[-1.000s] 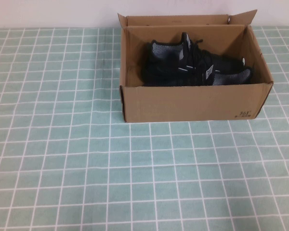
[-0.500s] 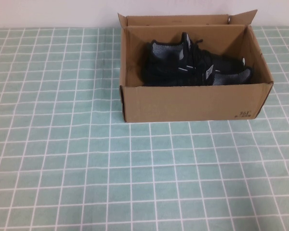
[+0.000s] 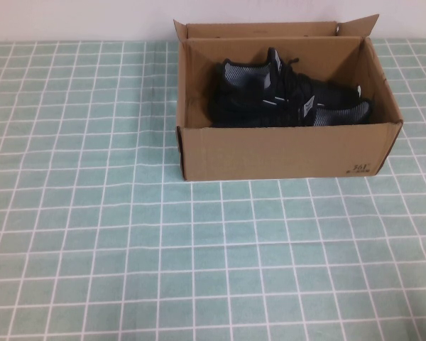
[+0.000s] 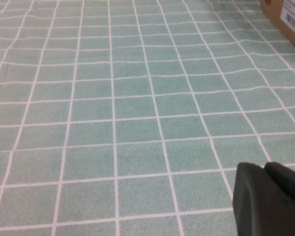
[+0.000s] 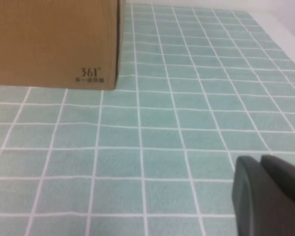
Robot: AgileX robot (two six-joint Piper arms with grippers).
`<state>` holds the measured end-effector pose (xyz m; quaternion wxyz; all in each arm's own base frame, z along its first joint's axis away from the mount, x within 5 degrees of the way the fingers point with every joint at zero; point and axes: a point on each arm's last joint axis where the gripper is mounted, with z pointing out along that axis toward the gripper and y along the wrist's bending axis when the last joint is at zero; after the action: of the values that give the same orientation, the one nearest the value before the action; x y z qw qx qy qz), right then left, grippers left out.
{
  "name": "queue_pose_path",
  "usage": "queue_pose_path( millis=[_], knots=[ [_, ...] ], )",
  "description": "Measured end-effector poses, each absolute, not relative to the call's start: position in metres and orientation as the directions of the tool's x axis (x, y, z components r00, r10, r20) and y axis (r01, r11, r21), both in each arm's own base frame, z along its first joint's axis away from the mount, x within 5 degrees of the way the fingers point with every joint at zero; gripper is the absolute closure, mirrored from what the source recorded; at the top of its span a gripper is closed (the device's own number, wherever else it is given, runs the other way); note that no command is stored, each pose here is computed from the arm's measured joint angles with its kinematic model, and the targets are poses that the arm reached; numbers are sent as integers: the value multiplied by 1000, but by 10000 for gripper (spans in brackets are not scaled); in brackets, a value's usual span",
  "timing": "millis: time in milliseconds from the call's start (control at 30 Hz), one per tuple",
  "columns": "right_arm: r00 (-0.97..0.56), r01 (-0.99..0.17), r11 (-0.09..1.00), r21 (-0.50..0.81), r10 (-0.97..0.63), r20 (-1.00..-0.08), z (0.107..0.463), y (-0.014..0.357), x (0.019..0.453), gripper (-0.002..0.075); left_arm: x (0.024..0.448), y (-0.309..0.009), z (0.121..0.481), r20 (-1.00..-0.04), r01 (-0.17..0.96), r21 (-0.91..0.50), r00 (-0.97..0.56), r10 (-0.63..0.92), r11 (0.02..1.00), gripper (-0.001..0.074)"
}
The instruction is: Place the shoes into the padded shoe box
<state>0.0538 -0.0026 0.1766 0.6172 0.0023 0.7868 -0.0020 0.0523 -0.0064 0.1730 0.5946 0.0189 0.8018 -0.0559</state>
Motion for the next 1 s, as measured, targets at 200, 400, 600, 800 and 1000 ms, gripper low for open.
queue_pose_path(
  millis=[200, 400, 600, 800, 1000],
  knots=[
    [-279, 14, 999, 51, 53, -959, 173, -2, 53, 734, 52, -6, 173, -956, 97, -67, -292, -36, 993, 736],
    [-301, 21, 999, 37, 42, -953, 171, -3, 52, 734, 52, -6, 173, -956, 97, -67, -292, -36, 993, 737],
    [-300, 22, 999, 25, 30, -953, 171, -3, 52, 734, 52, -6, 173, -956, 97, -67, -292, -36, 993, 737],
    [-300, 22, 999, 23, 28, -953, 171, -3, 52, 734, 52, -6, 173, -956, 97, -67, -292, -36, 993, 737],
    [-300, 22, 999, 23, 28, -953, 171, -3, 52, 734, 52, -6, 173, -956, 97, -67, -292, -36, 993, 737]
  ],
)
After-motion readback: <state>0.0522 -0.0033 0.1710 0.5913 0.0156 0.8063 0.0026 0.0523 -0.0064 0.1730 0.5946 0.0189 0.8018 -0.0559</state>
